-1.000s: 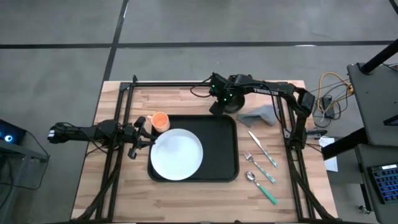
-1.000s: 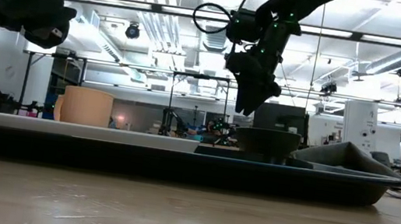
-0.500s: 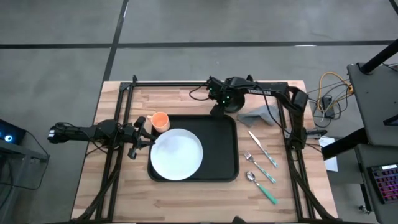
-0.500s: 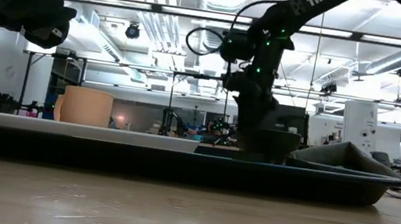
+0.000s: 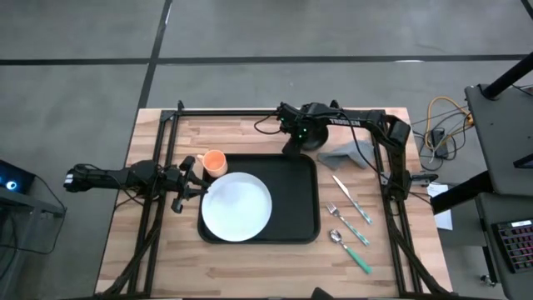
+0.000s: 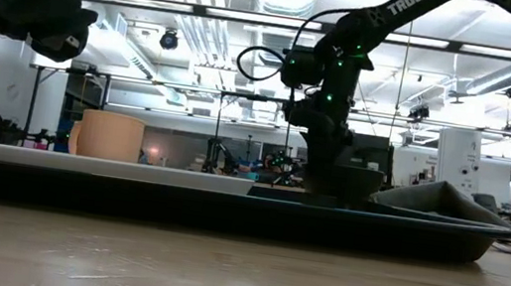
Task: Set up tray
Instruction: Put the black bowl on top of the white plate
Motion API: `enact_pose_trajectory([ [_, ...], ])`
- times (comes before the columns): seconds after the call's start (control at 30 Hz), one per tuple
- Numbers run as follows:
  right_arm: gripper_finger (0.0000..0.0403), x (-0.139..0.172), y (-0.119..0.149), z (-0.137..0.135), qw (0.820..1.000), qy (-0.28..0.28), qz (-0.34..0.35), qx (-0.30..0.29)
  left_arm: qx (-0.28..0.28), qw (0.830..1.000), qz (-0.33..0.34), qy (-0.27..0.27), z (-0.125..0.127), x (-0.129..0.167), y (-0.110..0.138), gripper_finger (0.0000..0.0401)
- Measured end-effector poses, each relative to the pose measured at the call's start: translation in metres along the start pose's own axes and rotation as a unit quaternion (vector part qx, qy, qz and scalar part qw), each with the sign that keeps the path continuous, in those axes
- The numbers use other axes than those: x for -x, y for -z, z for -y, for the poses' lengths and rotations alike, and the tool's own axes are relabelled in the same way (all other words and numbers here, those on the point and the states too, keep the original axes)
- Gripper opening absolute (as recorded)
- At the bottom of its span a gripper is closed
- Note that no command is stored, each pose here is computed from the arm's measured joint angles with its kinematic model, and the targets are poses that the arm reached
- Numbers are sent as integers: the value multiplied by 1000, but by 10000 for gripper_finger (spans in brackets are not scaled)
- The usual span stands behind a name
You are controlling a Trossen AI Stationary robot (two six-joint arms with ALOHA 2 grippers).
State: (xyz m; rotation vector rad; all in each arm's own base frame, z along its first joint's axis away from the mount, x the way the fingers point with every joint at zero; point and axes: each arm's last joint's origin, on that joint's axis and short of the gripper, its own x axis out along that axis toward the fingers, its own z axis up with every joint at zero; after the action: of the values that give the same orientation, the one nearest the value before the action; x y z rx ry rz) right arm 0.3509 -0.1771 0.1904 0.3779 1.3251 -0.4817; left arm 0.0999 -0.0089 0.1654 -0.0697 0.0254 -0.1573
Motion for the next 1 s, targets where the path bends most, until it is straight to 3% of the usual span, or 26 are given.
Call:
enact_pose_trajectory([
  [0.1, 35, 0, 0, 0, 1000, 0, -1, 1, 0, 1000, 0, 0, 0, 0, 0, 80],
  [0.17, 18, 0, 0, 0, 1000, 0, 2, 14, 0, 1000, 0, 0, 0, 0, 0, 80],
  [0.57, 9, 15, 5, -12, 991, -7, 4, 134, 0, 1000, 0, 0, 0, 0, 0, 80],
  [0.77, 9, 31, 12, -39, 967, -13, 21, 252, 0, 1000, 0, 0, 0, 0, 0, 80],
  [1.0, 8, 50, 25, -84, 941, -25, 49, 333, 0, 1000, 0, 0, 0, 0, 0, 80],
])
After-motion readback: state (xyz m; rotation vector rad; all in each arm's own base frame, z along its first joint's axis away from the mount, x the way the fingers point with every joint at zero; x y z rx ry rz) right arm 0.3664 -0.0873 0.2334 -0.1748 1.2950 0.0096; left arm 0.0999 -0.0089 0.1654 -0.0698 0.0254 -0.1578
